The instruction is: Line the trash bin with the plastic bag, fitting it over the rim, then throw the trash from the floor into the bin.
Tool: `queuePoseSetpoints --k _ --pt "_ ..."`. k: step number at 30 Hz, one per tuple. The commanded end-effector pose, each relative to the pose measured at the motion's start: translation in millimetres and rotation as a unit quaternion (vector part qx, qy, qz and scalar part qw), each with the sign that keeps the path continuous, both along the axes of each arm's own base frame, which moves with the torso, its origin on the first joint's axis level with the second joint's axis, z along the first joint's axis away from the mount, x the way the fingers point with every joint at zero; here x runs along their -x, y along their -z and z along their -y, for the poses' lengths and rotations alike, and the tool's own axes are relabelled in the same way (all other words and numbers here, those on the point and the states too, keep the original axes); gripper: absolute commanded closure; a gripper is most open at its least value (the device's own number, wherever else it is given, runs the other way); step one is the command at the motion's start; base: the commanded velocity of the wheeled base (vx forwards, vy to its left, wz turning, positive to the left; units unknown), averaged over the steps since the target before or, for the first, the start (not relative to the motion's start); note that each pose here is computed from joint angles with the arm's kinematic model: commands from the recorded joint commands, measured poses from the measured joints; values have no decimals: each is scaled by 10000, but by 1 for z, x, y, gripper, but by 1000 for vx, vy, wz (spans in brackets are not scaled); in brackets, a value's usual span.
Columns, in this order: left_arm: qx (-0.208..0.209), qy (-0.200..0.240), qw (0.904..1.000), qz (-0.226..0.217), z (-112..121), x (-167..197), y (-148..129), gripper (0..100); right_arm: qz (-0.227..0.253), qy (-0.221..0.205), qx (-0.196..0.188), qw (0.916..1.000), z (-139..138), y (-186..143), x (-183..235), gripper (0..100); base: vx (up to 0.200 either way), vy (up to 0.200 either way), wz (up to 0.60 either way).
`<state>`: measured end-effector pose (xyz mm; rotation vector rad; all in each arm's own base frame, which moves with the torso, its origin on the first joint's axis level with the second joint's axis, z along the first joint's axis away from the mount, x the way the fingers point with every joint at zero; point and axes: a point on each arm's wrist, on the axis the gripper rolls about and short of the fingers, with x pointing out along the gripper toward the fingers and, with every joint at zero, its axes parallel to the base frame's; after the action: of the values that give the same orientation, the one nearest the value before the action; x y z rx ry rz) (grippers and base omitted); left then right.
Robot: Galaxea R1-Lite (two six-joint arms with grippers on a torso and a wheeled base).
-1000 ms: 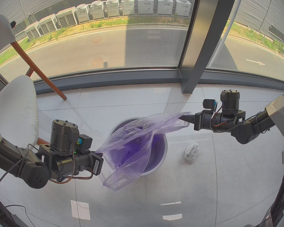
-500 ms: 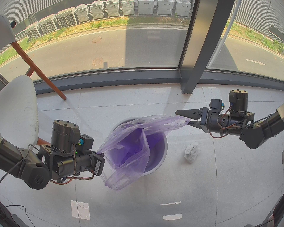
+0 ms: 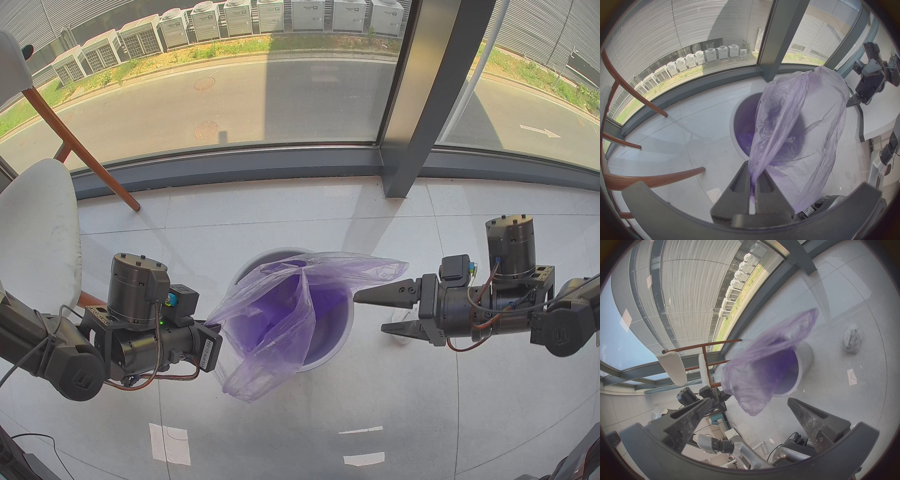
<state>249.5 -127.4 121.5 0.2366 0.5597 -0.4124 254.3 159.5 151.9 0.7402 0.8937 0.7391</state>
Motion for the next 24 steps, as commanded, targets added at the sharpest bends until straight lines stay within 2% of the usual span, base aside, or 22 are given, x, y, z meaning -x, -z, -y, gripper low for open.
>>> queuePoseSetpoints --k 1,16,24 --pt "0 -1 10000 -3 0 0 0 100 -103 -43 196 9997 -17 12 8 0 0 0 0" --pt "4 5 10000 -5 0 0 0 100 415 81 30 9991 -61 -6 -33 0 0 0 0" --pt "-14 13 10000 -39 1 -1 3 100 532 171 99 9984 -83 1 -48 0 0 0 0"
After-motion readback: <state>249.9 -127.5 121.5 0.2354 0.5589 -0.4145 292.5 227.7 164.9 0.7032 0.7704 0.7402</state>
